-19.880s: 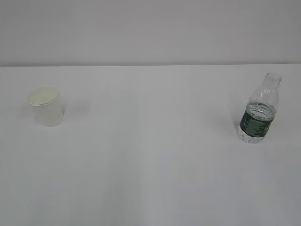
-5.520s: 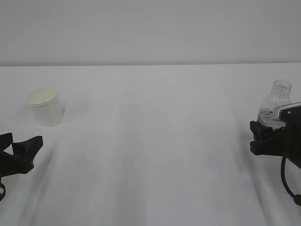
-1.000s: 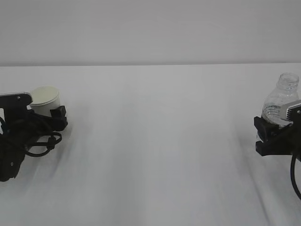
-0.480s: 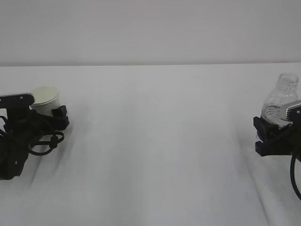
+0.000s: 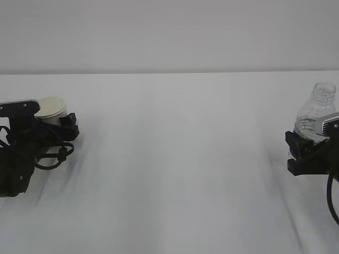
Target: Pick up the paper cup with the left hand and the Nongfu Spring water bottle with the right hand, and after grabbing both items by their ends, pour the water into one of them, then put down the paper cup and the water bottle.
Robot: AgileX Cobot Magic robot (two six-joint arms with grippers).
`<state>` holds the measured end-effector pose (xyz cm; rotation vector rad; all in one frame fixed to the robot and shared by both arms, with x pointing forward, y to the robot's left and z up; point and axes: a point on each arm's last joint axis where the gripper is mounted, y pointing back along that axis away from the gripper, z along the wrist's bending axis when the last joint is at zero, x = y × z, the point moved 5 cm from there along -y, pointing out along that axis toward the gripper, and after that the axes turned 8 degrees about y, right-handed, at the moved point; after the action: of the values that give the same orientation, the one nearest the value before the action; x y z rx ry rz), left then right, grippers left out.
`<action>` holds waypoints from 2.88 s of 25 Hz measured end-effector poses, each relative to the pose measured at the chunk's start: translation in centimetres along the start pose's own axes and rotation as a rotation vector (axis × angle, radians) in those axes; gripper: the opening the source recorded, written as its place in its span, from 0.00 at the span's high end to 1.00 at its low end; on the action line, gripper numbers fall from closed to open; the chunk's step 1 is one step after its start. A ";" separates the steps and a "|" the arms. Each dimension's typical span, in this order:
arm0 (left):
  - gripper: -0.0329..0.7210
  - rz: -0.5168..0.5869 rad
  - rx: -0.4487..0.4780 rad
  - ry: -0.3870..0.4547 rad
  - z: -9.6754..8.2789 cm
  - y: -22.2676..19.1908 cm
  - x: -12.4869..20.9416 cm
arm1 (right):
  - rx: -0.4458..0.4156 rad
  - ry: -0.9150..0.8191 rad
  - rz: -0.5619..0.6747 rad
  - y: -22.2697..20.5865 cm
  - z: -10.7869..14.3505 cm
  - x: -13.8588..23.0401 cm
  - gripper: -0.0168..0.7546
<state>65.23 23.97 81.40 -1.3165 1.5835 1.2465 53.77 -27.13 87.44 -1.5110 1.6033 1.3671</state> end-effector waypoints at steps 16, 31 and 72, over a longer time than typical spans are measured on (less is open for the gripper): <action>0.25 0.000 0.000 0.000 0.0 0.0 0.0 | 0.000 0.000 0.000 0.0 0.0 0.0 0.39; 0.31 0.016 0.066 -0.030 -0.9 0.0 0.2 | 0.000 0.000 0.000 0.0 0.0 0.0 0.39; 0.37 0.223 0.764 -0.171 -10.0 5.3 1.2 | 0.001 -0.001 0.001 0.0 0.0 0.0 0.39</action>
<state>60.39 14.06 84.25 -0.5485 1.8445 0.7128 53.78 -27.15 87.44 -1.5091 1.6040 1.3664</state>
